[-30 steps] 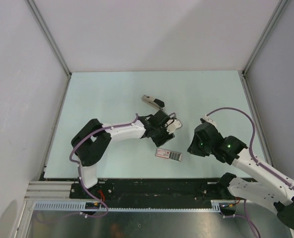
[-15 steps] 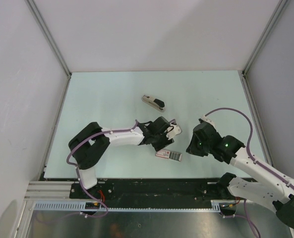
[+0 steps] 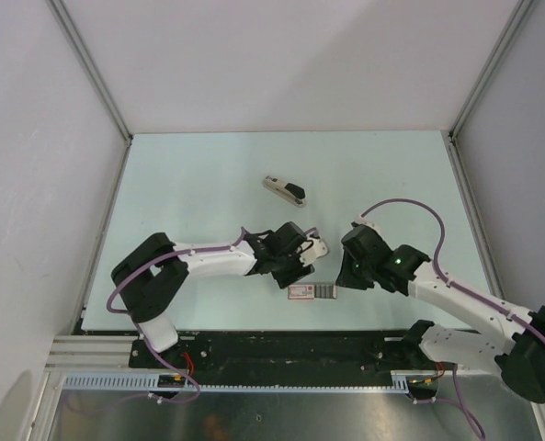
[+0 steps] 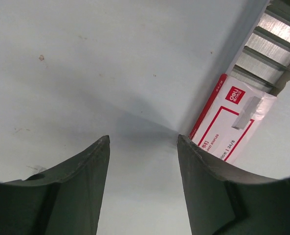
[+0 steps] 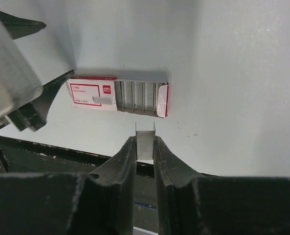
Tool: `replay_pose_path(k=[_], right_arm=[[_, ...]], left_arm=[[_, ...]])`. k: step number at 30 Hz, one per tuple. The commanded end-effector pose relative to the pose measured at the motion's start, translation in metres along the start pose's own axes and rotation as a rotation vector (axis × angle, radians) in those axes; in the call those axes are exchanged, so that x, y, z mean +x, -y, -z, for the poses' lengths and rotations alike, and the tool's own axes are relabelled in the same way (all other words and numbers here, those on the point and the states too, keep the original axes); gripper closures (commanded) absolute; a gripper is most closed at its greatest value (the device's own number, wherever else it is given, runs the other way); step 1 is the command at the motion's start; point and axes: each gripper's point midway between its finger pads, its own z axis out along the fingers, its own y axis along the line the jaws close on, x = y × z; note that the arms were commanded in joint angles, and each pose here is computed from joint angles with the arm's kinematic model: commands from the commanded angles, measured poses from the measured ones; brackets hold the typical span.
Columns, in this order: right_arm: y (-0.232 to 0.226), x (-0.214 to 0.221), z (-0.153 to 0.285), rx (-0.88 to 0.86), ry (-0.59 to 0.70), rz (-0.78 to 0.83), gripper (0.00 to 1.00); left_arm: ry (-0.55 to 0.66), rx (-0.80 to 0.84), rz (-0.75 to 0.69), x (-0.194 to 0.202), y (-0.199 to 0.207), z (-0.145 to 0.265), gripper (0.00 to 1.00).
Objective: Unload the staples from the stapler
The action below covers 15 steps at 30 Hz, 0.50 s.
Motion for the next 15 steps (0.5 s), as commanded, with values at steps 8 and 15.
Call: replay_pose_path(k=[8,15], right_arm=[[-0.018,0.025,-0.029,0.044,-0.08,0.125,1.0],[-0.03,0.029,-0.044,0.119,-0.042,0.173,1.0]], left_arm=[[0.202,-0.122,0.074,-0.056,-0.071,0.081,0.33],[0.304,-0.233,0.203,-0.055,-0.133,0.148,0.33]])
